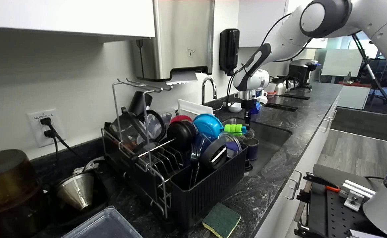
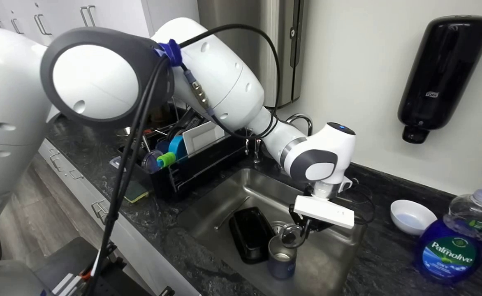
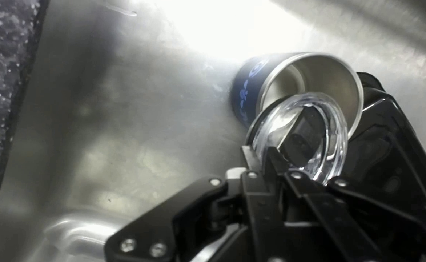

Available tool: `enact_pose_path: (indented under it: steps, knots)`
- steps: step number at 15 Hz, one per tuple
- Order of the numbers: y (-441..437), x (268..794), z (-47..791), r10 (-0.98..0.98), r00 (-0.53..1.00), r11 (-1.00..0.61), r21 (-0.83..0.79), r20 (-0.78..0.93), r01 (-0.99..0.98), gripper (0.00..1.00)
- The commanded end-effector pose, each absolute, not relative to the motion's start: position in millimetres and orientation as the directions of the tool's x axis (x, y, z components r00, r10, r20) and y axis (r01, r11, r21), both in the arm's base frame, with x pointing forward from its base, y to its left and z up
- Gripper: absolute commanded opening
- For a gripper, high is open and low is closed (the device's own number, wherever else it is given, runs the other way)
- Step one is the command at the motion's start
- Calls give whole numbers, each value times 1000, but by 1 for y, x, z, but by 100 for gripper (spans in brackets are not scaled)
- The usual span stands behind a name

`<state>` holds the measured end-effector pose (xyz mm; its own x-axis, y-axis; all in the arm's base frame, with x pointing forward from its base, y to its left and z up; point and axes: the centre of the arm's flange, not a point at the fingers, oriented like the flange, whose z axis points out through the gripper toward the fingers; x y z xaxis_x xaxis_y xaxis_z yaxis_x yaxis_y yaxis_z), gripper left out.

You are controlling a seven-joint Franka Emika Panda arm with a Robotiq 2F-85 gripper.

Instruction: Take the lid off the travel mug and put it on the black Tupperware

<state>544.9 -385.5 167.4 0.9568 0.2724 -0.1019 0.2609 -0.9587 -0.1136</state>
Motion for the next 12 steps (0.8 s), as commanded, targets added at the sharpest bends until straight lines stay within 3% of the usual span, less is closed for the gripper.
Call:
enact_pose_path:
  steps: [1, 12]
  knots:
    - [-377, 533, 177, 216, 971, -973, -101, -105, 206, 2]
    - [-416, 515, 226, 27, 997, -995, -97, -70, 20, 2]
